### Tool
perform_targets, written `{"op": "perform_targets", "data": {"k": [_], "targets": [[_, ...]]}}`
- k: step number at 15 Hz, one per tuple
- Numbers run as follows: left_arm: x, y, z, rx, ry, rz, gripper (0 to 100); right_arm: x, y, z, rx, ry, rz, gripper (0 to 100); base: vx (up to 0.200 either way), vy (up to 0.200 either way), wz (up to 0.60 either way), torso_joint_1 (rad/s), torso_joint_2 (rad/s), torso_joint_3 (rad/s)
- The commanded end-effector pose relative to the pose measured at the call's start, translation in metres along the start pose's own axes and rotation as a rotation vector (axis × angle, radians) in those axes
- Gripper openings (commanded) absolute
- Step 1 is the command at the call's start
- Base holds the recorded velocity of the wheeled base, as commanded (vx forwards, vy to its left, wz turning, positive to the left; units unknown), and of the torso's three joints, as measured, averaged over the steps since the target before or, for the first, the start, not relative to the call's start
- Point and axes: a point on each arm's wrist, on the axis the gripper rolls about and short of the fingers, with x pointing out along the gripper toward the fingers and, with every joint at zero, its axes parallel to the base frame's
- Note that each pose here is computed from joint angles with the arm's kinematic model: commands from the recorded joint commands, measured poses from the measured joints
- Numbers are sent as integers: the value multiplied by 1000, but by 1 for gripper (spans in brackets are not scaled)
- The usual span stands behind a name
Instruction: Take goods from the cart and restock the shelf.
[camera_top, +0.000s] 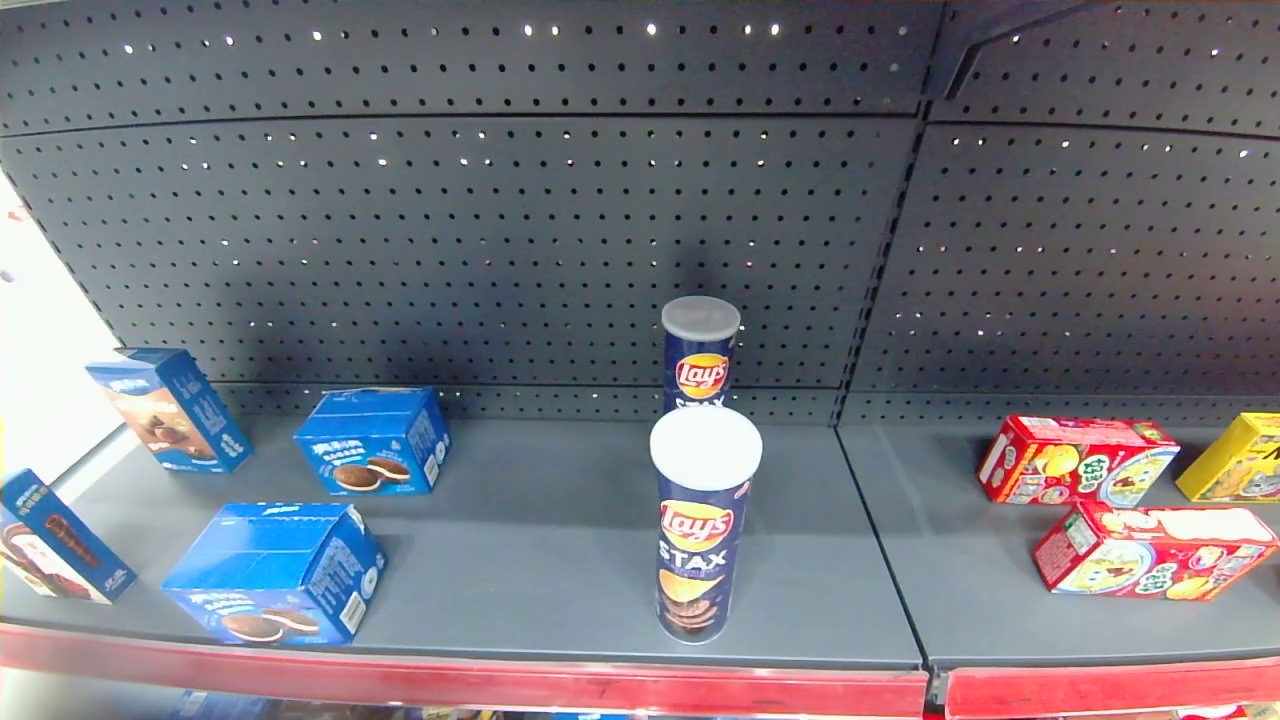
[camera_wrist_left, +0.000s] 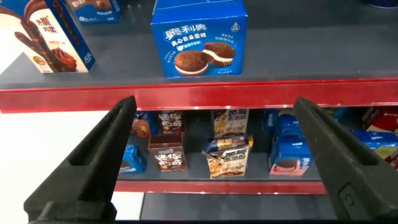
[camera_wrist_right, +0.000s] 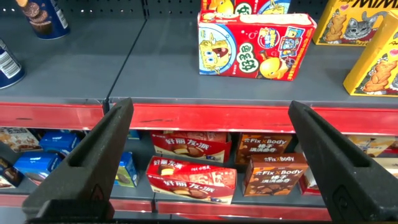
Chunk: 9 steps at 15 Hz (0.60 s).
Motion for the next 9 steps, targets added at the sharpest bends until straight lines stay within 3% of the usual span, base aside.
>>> {"op": "perform_targets", "data": {"k": [1,9], "targets": [[0,0,0,-2,4,-2,100,0,0,0,0,1,1,100,0,0,0,0,0,0],[0,0,0,-6,1,-1,100,0,0,0,0,1,1,100,0,0,0,0,0,0]]}}
